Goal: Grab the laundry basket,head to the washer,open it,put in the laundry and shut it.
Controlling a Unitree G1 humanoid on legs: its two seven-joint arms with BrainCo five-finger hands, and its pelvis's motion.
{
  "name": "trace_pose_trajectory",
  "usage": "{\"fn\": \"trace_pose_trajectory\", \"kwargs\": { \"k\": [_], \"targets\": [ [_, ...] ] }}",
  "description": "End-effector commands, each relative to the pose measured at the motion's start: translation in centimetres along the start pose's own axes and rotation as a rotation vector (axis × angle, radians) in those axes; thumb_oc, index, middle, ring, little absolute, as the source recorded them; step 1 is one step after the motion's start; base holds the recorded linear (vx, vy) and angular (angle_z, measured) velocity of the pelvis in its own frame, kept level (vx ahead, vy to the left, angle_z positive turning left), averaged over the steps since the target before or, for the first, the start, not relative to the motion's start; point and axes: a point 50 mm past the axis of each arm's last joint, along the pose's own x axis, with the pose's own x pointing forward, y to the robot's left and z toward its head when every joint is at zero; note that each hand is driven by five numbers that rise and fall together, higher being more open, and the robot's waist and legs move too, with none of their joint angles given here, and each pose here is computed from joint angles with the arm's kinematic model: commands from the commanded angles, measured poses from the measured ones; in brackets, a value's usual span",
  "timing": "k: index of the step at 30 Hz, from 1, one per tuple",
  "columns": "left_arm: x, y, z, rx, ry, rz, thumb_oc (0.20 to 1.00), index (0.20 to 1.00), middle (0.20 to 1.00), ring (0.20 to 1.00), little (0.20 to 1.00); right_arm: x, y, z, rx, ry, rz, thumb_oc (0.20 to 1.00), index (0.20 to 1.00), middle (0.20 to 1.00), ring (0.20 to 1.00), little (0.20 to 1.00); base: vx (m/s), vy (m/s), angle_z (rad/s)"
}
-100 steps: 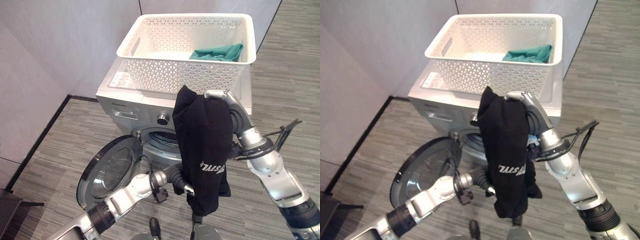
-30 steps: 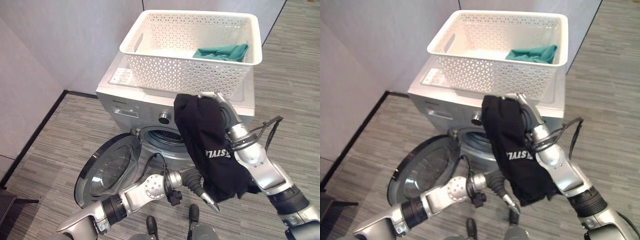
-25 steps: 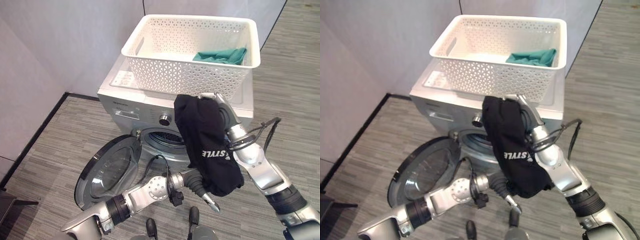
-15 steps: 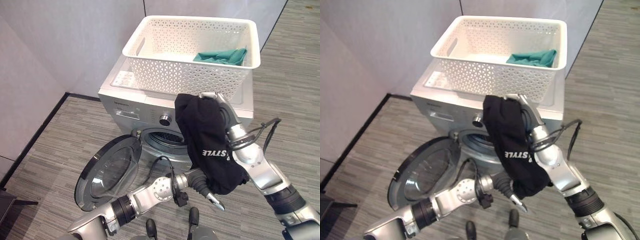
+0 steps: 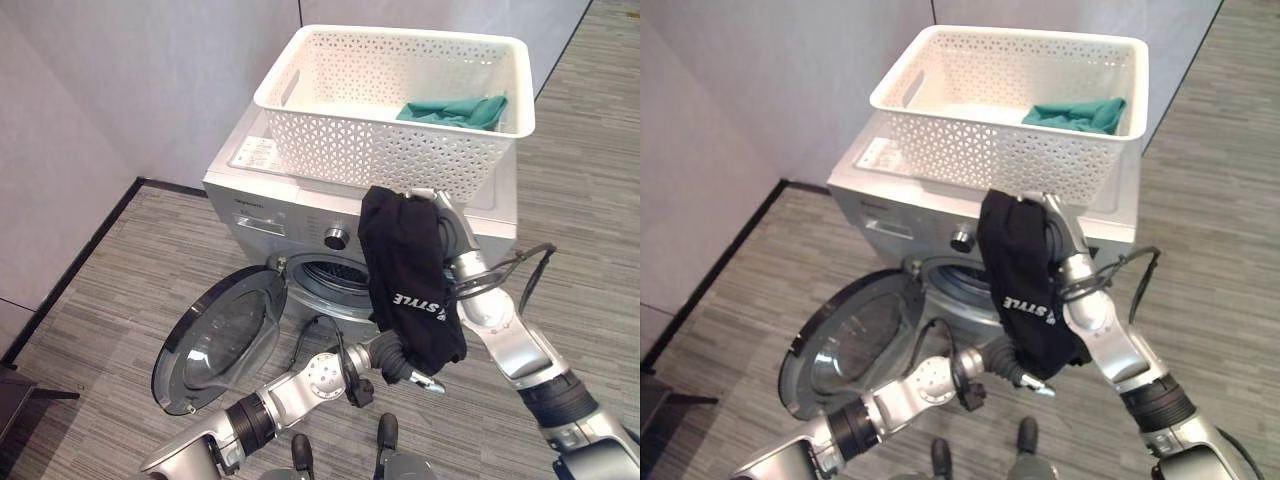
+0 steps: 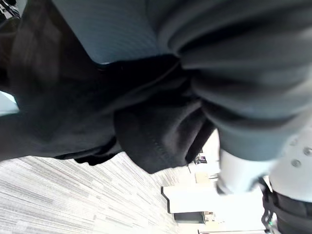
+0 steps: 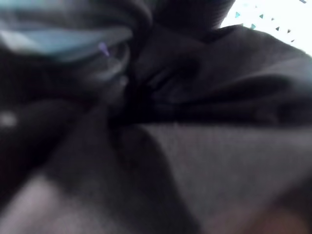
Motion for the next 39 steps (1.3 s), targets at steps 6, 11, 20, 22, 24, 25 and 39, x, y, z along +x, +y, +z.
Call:
{"fn": "trace_pose_trajectory", "kwargs": {
  "k": [6, 11, 20, 22, 24, 25, 39],
  "targets": [
    [2.2, -0.4, 1.1, -0.061, -0.047, 0.043, 0.200, 0.200, 0.200, 0.200, 0.200, 1.6, 0.1, 3.6, 0.177, -0.146, -0.078, 0.200, 0.200, 0.200, 0.200, 0.200, 0.00, 0.000, 0.00],
    [1.5, 0.0, 0.1, -0.103, -0.014, 0.087, 0.200, 0.200, 0.200, 0.200, 0.200, 0.7, 0.3, 2.9, 0.226, -0.113, -0.062, 0.200, 0.200, 0.200, 0.200, 0.200, 0.00, 0.000, 0.00],
    [-1.2, 0.9, -2.7, -0.165, 0.075, 0.185, 0.200, 0.200, 0.200, 0.200, 0.200, -2.0, 0.2, 1.3, 0.226, -0.055, 0.021, 1.000, 1.000, 1.000, 1.000, 1.000, 0.00, 0.000, 0.00],
    [-2.7, 1.3, -3.9, -0.185, 0.119, 0.226, 0.200, 0.200, 0.200, 0.200, 0.200, -3.5, 0.2, 0.1, 0.229, 0.006, 0.073, 1.000, 1.000, 1.000, 1.000, 1.000, 0.00, 0.000, 0.00],
    [-3.2, 1.4, -4.2, -0.188, 0.131, 0.237, 0.200, 0.200, 0.200, 0.200, 0.200, -4.1, 0.2, -0.2, 0.235, 0.025, 0.090, 1.000, 1.000, 1.000, 1.000, 1.000, 0.00, 0.000, 0.00],
    [-3.7, 1.5, -4.5, -0.194, 0.142, 0.247, 0.200, 0.200, 0.200, 0.200, 0.200, -4.7, 0.2, -0.7, 0.251, 0.050, 0.106, 1.000, 1.000, 1.000, 1.000, 1.000, 0.00, 0.000, 0.00],
    [-10.4, 3.0, -8.5, -0.246, 0.311, 0.435, 0.200, 0.200, 0.200, 0.200, 0.200, -15.3, 2.4, -6.0, 0.607, 0.488, 0.311, 1.000, 1.000, 1.000, 1.000, 1.000, 0.01, 0.015, -0.04]
  ]
}}
